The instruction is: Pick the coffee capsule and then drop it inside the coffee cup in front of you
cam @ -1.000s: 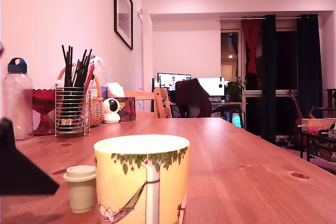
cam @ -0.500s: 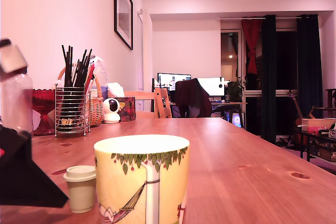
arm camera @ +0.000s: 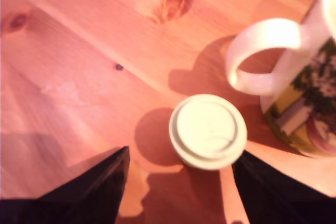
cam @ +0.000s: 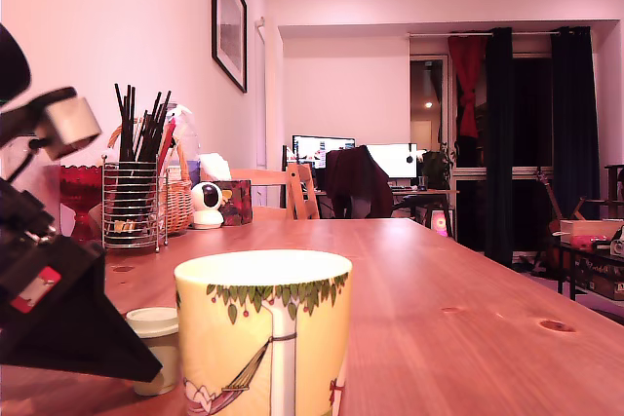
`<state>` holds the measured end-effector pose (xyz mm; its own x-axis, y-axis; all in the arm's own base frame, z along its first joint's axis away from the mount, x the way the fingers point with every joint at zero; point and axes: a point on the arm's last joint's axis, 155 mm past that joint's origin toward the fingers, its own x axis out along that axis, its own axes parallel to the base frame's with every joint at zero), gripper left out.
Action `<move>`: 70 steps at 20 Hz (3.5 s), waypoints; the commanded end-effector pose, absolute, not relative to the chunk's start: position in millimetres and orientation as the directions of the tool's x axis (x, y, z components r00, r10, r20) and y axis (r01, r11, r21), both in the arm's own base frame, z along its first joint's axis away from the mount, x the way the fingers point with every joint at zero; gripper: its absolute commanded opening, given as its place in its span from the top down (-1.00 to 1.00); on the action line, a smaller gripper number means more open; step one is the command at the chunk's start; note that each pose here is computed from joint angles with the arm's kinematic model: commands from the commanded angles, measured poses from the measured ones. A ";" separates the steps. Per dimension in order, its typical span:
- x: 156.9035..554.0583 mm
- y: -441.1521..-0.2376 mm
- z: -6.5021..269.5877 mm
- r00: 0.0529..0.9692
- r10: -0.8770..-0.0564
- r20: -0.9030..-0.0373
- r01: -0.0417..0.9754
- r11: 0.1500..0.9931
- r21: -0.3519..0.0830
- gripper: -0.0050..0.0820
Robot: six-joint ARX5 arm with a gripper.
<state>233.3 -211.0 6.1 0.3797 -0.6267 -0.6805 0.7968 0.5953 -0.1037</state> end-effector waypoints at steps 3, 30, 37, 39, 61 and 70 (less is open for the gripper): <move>235.4 -219.1 11.6 0.366 -0.651 -0.665 0.822 0.561 -0.097 -0.37; 235.1 -228.6 18.8 0.343 -0.692 -0.635 0.844 0.523 -0.115 0.40; 235.4 -228.4 18.7 0.344 -0.691 -0.635 0.844 0.524 -0.113 0.51; 237.4 -226.2 18.1 0.353 -0.684 -0.638 0.839 0.534 -0.108 0.51; 219.0 -209.4 73.8 0.398 -0.709 -0.582 0.836 0.541 -0.087 0.51; 197.5 -220.9 98.9 0.348 -0.782 -0.517 0.880 0.462 -0.107 0.51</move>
<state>200.7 -217.9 96.3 0.3572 -0.7712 -0.5270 0.8729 0.4764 -0.1056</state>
